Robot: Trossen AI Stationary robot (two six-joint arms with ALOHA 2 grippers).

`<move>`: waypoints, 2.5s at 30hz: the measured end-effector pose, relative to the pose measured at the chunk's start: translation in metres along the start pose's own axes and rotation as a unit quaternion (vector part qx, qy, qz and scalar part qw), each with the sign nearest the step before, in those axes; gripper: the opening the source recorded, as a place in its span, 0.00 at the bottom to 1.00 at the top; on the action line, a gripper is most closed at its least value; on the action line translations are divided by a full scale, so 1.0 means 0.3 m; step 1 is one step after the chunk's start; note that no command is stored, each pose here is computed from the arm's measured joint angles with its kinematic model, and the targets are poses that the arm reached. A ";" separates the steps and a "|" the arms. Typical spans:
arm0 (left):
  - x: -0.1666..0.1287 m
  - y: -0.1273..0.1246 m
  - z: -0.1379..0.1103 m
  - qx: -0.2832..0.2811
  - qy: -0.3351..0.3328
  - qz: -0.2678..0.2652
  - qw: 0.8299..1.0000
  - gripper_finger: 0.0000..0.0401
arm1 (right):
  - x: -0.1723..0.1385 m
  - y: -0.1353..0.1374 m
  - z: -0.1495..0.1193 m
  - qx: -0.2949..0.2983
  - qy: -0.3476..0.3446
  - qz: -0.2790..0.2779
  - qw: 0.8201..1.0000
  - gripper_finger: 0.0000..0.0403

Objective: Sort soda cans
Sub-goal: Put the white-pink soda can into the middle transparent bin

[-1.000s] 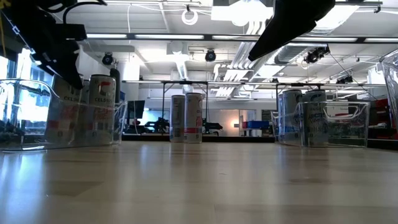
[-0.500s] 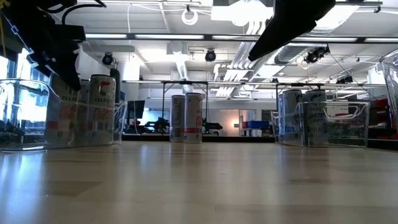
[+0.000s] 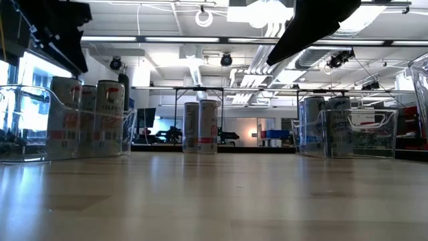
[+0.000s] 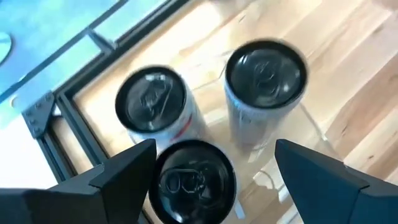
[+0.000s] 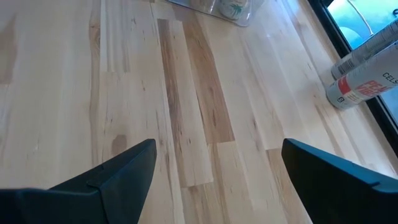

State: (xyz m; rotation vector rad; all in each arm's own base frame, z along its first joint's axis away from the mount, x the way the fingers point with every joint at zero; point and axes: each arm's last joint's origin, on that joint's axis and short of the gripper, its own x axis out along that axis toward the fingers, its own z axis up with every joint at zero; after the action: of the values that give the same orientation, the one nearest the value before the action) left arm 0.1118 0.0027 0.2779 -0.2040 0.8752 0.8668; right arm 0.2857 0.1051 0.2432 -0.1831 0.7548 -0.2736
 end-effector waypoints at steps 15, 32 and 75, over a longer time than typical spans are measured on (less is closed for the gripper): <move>-0.097 -0.102 0.168 0.085 -0.243 -0.040 0.965 0.81 | 0.094 -0.107 0.023 -0.069 -0.029 0.006 0.997 0.85; -0.006 -0.296 0.229 0.112 -0.284 0.008 0.952 0.81 | 0.207 -0.677 0.123 0.194 -0.152 -0.175 0.953 0.85; -0.009 -0.289 0.208 0.106 -0.271 0.001 0.957 0.81 | 0.687 -0.929 0.026 0.159 -0.121 -0.077 0.977 0.63</move>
State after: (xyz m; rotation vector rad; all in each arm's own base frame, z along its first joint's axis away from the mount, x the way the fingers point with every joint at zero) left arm 0.2113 -0.0250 0.3049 0.2165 0.4463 0.7697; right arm 0.3846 -0.2225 0.1877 0.0291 0.4485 -0.5045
